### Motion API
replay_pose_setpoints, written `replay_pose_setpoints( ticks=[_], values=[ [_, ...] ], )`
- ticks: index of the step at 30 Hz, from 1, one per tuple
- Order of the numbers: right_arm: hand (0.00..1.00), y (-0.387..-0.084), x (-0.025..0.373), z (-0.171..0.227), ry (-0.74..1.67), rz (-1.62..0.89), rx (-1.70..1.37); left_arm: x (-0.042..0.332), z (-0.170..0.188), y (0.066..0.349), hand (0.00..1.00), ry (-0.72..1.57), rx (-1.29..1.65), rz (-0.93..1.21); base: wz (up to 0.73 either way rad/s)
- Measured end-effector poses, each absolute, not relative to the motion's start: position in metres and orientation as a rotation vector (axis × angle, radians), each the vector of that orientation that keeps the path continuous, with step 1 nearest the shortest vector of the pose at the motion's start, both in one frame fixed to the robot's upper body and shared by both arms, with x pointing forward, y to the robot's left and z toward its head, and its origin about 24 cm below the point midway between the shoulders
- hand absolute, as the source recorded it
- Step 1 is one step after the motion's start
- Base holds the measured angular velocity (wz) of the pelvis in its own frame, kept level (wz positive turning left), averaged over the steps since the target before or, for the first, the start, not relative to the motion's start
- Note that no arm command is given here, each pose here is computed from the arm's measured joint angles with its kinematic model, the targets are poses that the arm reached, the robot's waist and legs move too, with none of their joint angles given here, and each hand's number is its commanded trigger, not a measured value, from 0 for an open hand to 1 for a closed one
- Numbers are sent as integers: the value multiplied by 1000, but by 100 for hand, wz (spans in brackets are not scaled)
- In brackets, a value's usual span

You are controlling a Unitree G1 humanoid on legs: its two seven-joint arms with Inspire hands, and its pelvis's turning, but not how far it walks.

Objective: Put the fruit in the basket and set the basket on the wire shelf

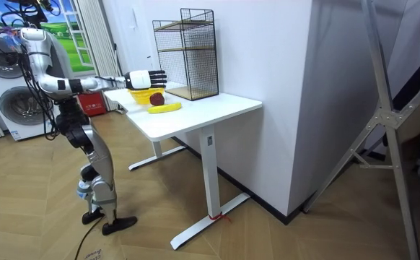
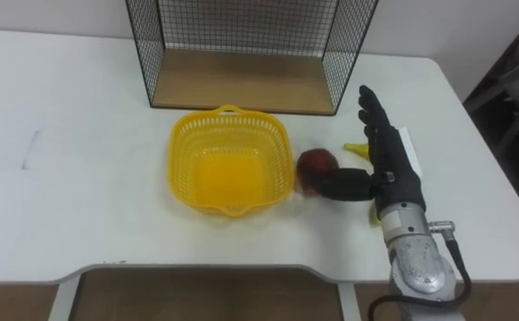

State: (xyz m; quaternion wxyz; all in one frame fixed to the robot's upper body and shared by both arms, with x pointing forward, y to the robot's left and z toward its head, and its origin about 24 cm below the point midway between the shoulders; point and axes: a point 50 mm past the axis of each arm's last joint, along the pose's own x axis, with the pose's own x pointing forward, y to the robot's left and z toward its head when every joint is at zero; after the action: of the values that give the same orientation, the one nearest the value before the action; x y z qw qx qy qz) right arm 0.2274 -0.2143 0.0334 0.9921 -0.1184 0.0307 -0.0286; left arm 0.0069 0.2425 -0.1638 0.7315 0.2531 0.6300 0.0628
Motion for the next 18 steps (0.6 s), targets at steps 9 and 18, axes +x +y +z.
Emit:
replay_pose_setpoints(
  ticks=[9,18],
  values=[
    [0,-208,227,26,94,4,-301,9,-165,243,0,1393,554,133,0],
    [0,-207,225,17,134,17,-312,10,-165,242,0,1399,552,115,0]
  ],
)
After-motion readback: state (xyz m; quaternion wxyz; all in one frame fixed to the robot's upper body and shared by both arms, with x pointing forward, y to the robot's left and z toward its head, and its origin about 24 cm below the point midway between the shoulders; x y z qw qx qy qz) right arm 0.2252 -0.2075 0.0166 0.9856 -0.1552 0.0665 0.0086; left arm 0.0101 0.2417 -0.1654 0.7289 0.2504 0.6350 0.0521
